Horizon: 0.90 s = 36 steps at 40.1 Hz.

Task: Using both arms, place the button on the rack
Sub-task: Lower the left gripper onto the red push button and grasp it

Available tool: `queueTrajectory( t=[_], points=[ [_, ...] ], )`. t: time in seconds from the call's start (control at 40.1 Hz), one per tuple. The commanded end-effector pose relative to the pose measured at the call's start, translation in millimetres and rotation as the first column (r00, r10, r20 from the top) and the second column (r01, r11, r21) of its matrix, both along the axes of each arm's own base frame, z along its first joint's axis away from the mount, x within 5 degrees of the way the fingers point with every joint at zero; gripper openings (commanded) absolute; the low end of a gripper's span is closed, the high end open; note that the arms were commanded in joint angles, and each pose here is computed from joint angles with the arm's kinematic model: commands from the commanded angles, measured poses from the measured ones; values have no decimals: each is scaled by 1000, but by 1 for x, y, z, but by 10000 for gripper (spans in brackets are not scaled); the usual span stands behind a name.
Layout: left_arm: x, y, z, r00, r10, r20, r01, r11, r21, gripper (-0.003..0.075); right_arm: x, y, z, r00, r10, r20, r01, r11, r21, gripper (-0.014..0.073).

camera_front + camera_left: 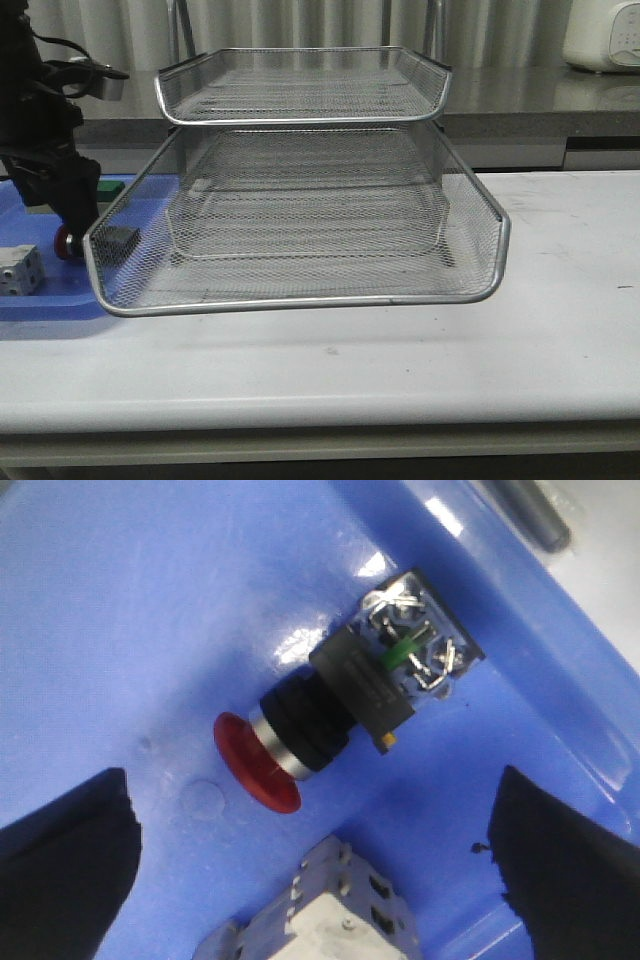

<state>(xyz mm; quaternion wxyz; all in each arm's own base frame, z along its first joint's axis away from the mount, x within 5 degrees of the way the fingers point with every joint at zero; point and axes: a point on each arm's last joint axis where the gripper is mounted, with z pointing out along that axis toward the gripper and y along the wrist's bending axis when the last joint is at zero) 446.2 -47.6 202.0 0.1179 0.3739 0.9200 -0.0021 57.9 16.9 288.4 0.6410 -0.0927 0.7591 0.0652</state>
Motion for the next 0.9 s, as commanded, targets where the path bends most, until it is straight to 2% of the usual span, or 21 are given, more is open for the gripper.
queueTrajectory(
  t=[0.0, 0.299, 0.599, 0.873],
  points=[
    [4, -2, 28, 997, -8, 82, 11, 999, -32, 664, 1, -2, 14, 996, -22, 91, 20, 1000, 15, -59],
    [16, -4, 9, 997, -11, 76, 15, 999, -41, 664, 1, -2, 14, 996, -22, 91, 20, 1000, 15, -59],
    [21, -9, 4, 994, -28, 109, 37, 996, -83, 664, 1, -2, 14, 996, -22, 91, 20, 1000, 15, -59],
    [23, -9, -9, 996, -26, 82, 33, 996, -86, 664, 1, -2, 14, 996, -22, 91, 20, 1000, 15, -59]
  ],
)
